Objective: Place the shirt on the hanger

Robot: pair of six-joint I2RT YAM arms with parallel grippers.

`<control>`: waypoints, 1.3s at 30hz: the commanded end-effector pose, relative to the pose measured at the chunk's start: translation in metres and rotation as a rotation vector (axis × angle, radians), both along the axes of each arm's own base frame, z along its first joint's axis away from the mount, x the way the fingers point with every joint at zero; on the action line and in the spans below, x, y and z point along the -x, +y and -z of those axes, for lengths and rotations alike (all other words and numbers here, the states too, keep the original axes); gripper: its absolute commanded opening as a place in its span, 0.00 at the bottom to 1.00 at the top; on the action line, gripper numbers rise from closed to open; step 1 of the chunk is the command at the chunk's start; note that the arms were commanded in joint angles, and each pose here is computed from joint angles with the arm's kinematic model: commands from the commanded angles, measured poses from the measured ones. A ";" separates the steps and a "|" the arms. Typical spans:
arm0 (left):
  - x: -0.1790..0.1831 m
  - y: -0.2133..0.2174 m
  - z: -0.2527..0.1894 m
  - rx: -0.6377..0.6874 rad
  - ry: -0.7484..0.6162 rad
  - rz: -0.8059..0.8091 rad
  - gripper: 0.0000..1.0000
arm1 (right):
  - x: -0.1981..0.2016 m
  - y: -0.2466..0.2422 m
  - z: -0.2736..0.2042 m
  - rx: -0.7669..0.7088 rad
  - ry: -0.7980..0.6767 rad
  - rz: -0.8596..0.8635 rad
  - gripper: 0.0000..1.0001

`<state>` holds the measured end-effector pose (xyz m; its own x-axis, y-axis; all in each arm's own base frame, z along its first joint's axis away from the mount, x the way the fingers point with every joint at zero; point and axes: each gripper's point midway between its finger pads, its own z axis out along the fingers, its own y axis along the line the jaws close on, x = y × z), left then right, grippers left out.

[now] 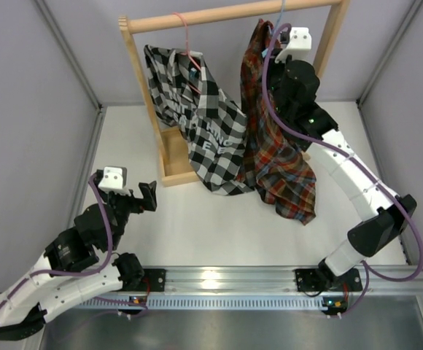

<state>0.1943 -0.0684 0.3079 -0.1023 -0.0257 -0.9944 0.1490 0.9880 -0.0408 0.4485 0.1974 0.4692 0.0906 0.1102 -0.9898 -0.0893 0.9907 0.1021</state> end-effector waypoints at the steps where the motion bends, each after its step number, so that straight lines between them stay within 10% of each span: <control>1: -0.002 -0.003 -0.006 0.022 -0.023 0.006 0.98 | 0.012 0.006 -0.040 -0.098 -0.132 -0.084 0.00; 16: -0.009 0.016 -0.002 0.001 -0.002 -0.142 0.98 | 0.029 0.002 -0.017 -0.131 -0.082 -0.064 0.03; 26: -0.025 0.028 0.003 0.041 0.042 -0.239 0.98 | 0.079 -0.019 -0.016 -0.093 -0.023 -0.132 0.99; 39: -0.053 0.089 0.047 0.142 0.215 -0.452 0.98 | 0.191 -0.125 0.133 0.104 0.256 0.023 1.00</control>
